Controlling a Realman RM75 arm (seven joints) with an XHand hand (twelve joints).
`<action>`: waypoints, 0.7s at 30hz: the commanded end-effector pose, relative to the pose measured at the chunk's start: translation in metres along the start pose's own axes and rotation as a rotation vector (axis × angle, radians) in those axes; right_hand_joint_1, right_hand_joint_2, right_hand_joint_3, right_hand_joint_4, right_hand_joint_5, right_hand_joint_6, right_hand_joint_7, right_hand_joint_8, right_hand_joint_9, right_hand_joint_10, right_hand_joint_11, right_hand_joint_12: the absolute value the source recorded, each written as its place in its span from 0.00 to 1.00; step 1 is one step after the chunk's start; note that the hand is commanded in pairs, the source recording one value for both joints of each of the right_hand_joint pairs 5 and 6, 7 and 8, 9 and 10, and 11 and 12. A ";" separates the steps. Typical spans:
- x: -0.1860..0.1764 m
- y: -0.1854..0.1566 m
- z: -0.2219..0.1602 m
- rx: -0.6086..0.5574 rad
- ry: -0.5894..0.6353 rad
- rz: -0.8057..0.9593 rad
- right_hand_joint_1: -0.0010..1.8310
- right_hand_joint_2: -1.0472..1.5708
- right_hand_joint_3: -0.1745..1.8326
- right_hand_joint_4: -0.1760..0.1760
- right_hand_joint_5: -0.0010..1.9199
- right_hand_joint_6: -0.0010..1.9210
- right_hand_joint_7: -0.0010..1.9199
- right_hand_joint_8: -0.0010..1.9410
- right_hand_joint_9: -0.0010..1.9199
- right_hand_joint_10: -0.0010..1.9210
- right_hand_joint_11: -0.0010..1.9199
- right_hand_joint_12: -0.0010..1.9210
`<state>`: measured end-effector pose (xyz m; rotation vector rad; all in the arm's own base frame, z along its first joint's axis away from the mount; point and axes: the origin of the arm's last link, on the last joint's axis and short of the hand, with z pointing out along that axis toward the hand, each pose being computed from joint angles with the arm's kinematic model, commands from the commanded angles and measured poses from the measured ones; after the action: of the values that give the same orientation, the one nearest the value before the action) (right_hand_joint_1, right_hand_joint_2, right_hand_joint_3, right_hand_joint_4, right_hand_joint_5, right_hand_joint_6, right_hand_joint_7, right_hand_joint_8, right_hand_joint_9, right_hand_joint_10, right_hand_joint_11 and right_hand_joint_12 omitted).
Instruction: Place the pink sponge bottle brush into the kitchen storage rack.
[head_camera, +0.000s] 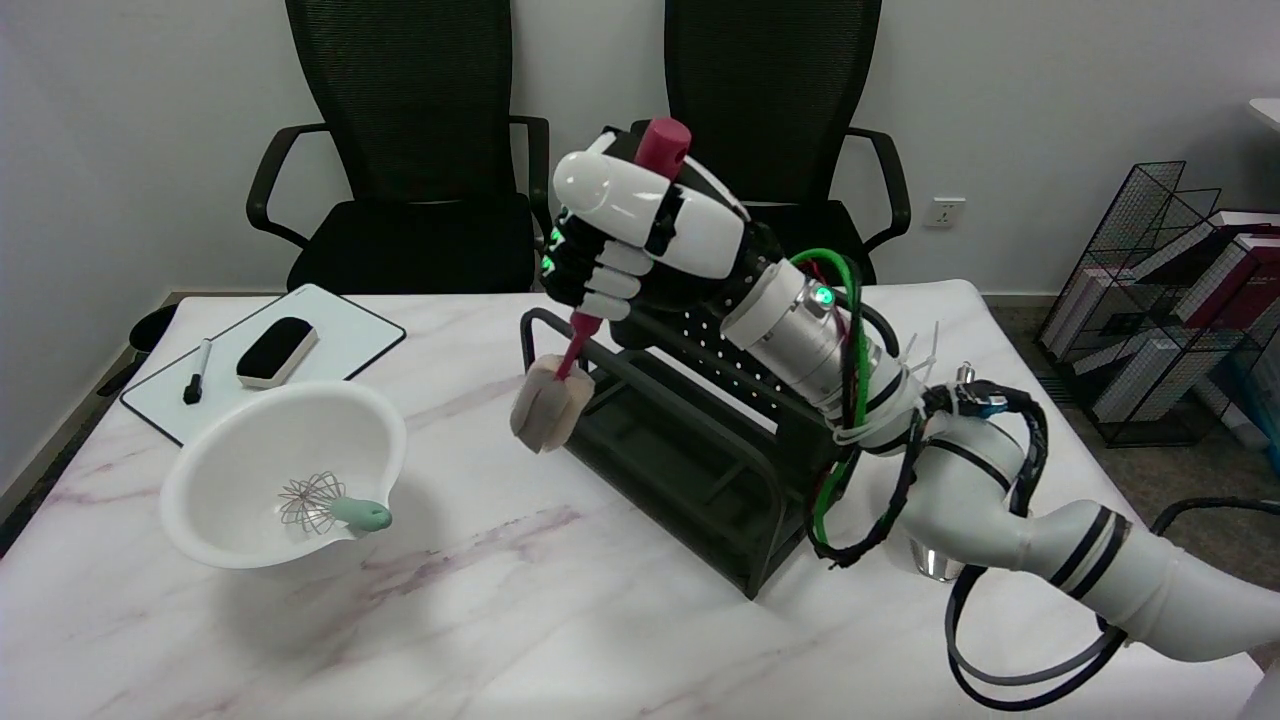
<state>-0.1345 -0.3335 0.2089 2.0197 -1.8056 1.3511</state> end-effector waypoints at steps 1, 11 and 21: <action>-0.004 -0.021 -0.012 0.012 -0.014 -0.035 0.59 1.00 0.23 0.50 1.00 1.00 1.00 0.99 1.00 1.00 1.00 1.00; 0.023 -0.102 -0.043 0.132 0.076 -0.239 0.59 1.00 0.24 0.50 1.00 1.00 1.00 0.99 1.00 1.00 1.00 1.00; 0.051 -0.167 -0.072 0.237 0.213 -0.389 0.59 1.00 0.22 0.50 1.00 1.00 1.00 0.99 1.00 1.00 1.00 1.00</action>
<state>-0.0941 -0.3121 0.2711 2.0855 -1.5558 1.4775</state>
